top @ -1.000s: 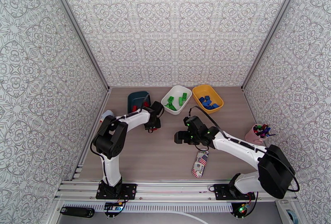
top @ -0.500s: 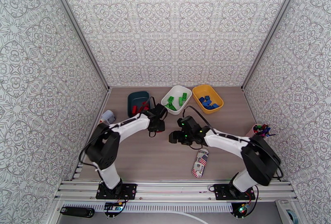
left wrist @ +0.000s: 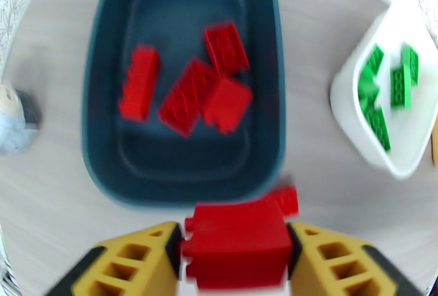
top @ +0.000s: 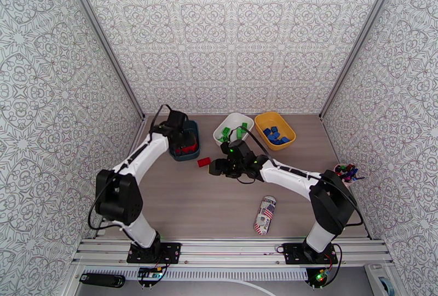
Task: Sort the legos into containers by color
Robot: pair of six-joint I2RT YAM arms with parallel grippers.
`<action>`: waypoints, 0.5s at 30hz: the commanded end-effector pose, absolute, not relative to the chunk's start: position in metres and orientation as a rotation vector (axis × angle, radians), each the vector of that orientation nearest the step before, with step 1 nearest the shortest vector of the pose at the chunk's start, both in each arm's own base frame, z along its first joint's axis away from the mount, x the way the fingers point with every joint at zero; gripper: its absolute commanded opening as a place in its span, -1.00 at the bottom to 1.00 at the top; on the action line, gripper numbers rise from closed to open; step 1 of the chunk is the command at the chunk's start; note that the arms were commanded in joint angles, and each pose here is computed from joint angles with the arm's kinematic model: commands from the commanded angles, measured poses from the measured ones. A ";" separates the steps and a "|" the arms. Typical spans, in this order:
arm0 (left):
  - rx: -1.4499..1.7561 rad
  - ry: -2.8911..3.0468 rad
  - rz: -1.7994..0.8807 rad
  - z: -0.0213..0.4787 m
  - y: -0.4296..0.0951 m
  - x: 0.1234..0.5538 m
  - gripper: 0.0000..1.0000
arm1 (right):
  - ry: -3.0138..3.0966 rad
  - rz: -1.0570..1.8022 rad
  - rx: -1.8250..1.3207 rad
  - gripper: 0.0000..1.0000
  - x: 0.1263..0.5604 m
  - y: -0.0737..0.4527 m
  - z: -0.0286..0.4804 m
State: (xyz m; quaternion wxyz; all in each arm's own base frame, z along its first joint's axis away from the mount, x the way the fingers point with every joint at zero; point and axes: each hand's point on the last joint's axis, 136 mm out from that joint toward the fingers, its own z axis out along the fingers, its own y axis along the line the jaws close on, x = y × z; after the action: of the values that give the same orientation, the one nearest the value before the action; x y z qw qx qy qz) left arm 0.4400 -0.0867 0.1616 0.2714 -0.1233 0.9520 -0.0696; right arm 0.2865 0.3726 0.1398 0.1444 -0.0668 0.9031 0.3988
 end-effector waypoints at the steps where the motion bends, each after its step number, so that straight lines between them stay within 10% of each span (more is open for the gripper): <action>1: -0.273 2.626 -0.173 0.155 -0.089 0.441 0.44 | 2.608 1.086 -0.188 0.49 0.281 0.358 0.145; 15: 0.157 2.537 -0.171 0.157 -0.160 0.379 0.79 | 2.669 0.941 -0.094 0.57 0.263 0.295 0.116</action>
State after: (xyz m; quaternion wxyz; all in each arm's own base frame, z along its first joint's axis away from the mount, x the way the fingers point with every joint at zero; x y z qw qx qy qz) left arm 0.3803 -0.1475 0.1529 0.2661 0.0112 0.9615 -0.0669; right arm 0.2650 0.3104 0.1209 0.1497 -0.0377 0.9256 0.3455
